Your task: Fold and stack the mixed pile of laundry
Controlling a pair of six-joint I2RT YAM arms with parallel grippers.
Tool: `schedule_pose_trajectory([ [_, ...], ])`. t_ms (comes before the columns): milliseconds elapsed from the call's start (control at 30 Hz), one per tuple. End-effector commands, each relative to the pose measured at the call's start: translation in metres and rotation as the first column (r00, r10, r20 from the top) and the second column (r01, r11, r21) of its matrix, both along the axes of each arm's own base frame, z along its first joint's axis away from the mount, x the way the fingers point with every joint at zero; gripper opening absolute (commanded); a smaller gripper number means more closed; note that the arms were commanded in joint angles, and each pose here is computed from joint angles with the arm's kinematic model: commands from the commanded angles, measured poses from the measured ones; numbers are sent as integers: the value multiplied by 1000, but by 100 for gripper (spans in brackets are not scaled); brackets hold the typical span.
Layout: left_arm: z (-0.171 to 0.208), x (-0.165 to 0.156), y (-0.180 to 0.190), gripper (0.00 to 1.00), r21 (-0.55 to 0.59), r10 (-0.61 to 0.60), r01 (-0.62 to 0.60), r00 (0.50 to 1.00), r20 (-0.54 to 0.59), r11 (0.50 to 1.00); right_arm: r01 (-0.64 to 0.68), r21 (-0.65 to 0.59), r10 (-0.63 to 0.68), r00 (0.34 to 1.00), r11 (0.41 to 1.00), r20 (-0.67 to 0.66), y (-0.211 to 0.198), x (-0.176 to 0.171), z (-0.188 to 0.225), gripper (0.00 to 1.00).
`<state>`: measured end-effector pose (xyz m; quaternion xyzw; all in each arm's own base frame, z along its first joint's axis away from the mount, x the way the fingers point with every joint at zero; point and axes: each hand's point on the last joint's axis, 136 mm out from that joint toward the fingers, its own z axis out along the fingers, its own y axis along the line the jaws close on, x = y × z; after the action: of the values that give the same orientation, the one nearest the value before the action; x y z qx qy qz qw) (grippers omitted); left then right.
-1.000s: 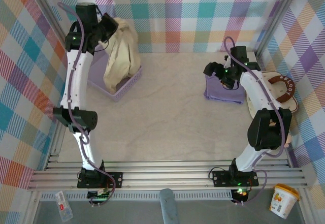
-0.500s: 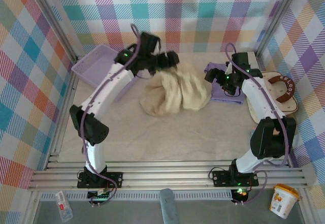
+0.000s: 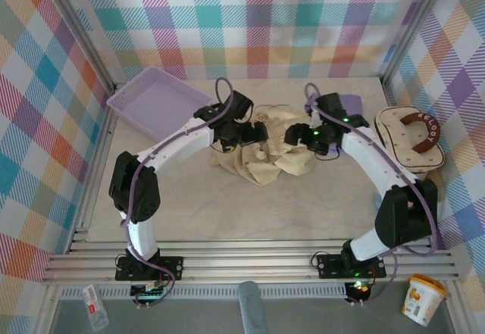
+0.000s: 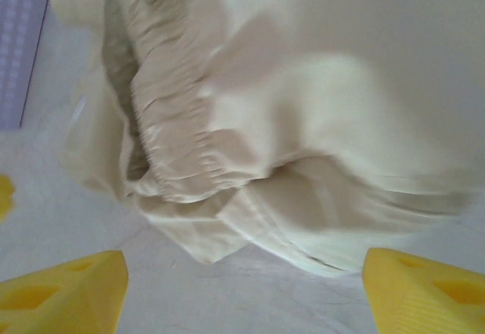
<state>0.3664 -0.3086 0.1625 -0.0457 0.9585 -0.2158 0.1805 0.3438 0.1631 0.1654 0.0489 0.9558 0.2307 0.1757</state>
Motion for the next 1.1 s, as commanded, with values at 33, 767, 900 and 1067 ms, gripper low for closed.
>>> schedule_pose_trajectory([
  [33,-33,-1,-7,92,24,-15,15,1000,4,1000,-3,-12,3,1000,1000,0,34,13,-3,74],
  [767,-79,22,13,0,187,105,-87,991,-84,978,140,-222,-152,988,965,-36,25,69,-77,0],
  [900,-19,38,40,0,159,112,-110,994,0,981,144,-138,-133,987,980,86,17,79,-14,0],
  [1067,77,69,75,0,60,140,-150,979,148,987,109,25,-111,959,994,262,6,94,95,0],
])
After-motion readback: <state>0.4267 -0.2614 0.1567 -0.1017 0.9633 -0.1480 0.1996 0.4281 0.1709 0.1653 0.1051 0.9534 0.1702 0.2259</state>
